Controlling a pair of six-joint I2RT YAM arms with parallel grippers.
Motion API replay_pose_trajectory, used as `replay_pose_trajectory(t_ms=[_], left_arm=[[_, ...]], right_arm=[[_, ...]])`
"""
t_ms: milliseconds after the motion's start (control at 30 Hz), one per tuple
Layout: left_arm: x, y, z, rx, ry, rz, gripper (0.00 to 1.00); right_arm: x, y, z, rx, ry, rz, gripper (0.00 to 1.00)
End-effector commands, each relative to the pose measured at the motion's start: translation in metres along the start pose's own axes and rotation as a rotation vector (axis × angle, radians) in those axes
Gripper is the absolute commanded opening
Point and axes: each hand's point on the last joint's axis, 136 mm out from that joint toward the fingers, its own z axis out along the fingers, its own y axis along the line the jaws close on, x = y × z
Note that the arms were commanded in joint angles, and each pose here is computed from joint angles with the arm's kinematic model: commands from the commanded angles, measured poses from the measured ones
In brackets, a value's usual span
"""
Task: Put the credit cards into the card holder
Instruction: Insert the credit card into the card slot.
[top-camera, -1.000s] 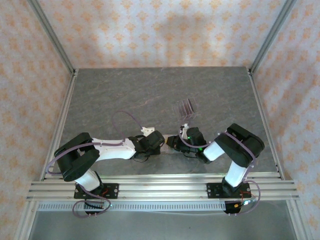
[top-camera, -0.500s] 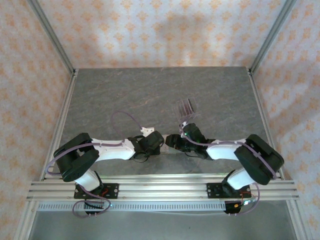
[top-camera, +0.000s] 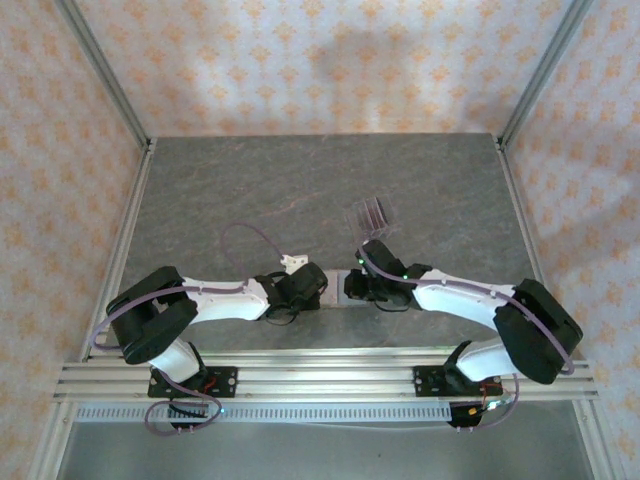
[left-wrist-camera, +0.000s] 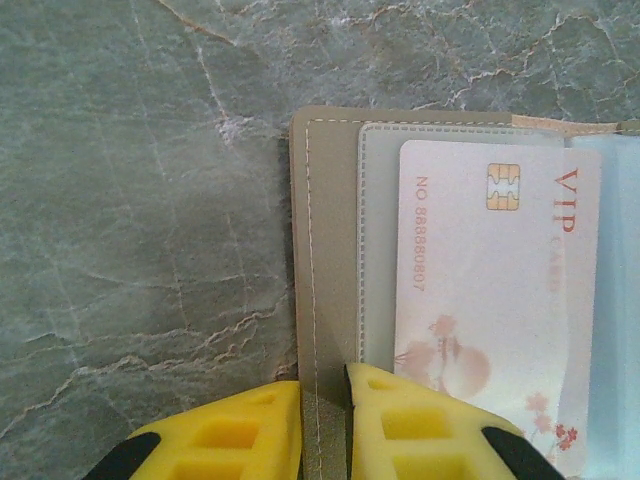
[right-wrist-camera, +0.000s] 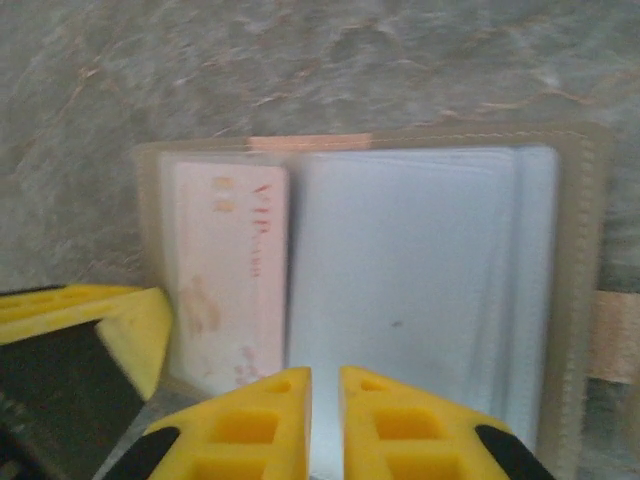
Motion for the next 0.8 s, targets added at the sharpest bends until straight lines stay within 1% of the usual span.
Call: replay_pose_trajectory(t_ms=[0,100,400,500,600,767], left_arm=[[0.034,0.016,0.015,-0.030,0.106,0.034,0.19],[0.034,0.016,0.015,-0.030,0.106,0.035,0.19],[0.034,0.016,0.015,-0.029,0.102,0.036,0.19],[0.034,0.017,0.015,-0.029,0.103,0.034,0.19],[0.034,0.017,0.016,-0.029,0.102,0.036,0.19],[0.034,0.017,0.016,-0.028,0.102,0.036,0.19]], right_arm=[[-0.007,0.013,-0.007,0.007,-0.023,-0.034,0.11],[-0.008,0.017,0.001,0.003,-0.009,-0.031,0.08],[-0.008,0.018,0.027,0.035,0.040,-0.042,0.07],[-0.007,0.011,0.031,0.066,0.041,-0.047,0.07],[-0.007,-0.001,0.031,0.127,0.037,-0.051,0.06],[-0.004,-0.011,0.035,0.173,0.048,-0.050,0.05]])
